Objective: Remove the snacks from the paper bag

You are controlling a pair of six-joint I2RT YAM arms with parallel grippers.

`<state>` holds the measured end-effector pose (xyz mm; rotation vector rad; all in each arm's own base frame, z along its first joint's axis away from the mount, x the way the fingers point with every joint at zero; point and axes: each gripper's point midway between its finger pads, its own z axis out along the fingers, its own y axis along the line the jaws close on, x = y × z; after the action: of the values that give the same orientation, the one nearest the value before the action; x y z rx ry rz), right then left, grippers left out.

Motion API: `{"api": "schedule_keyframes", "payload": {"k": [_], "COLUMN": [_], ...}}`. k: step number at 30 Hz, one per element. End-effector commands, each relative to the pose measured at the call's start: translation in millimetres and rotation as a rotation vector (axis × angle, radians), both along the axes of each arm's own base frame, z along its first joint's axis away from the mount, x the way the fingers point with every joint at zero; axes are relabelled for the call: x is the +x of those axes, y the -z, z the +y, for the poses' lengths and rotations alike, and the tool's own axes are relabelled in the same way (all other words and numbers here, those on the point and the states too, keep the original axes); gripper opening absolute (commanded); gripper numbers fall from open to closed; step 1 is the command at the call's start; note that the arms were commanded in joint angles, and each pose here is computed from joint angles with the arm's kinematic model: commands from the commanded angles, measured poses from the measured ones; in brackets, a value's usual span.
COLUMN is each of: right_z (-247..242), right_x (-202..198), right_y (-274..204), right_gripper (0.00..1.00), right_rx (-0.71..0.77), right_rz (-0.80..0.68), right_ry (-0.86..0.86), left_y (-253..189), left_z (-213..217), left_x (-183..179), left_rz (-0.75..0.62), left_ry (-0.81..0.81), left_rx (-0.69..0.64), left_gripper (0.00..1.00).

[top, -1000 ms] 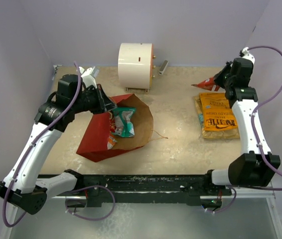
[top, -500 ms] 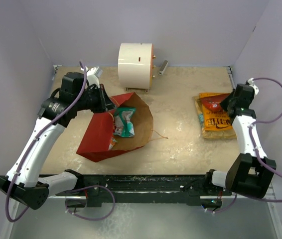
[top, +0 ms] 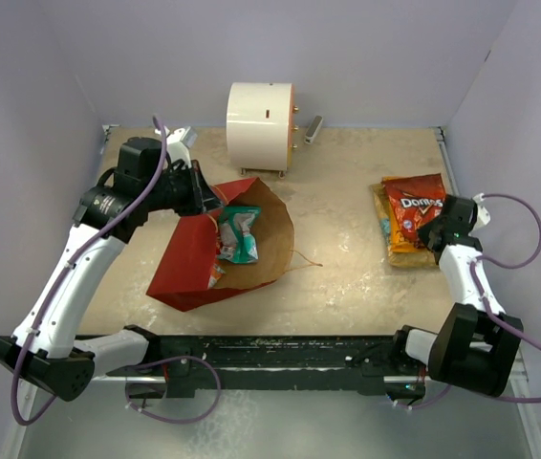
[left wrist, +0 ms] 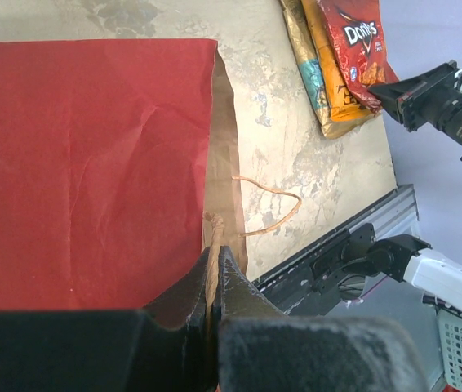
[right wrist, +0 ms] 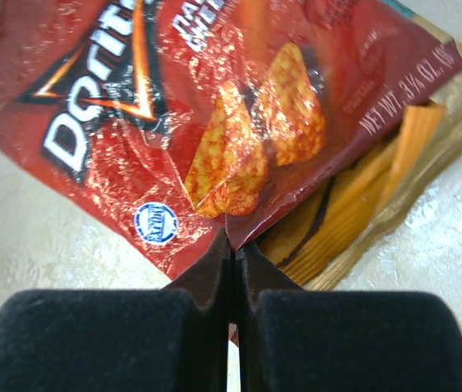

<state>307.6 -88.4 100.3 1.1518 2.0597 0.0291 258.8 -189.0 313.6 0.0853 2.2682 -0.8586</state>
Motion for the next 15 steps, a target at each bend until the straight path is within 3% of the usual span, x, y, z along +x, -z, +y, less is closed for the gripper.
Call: {"api": "schedule_keyframes", "payload": {"k": [1, 3, 11, 14, 15], "right_z": [-8, -10, -5, -2, -2], "right_x": [-20, -25, -45, -53, -57], "right_y": [17, 23, 29, 25, 23], "right_gripper": [0.0, 0.0, 0.19, 0.31, 0.41], "right_rx": [0.027, 0.033, 0.063, 0.064, 0.061], "right_rz": [0.055, 0.077, 0.144, 0.151, 0.166], "right_ry": [0.113, 0.129, 0.151, 0.145, 0.151], "left_y": [-18, -18, -16, -14, -14], "left_z": [-2, -2, -2, -1, -1], "left_x": [5, 6, 7, 7, 7], "left_rz": [-0.049, -0.051, -0.045, -0.042, -0.042], "left_ry": [0.011, 0.012, 0.015, 0.013, 0.011], "left_rx": [-0.024, -0.022, -0.016, -0.015, -0.016], "left_gripper": [0.0, 0.0, 0.0, 0.0, 0.0]}}
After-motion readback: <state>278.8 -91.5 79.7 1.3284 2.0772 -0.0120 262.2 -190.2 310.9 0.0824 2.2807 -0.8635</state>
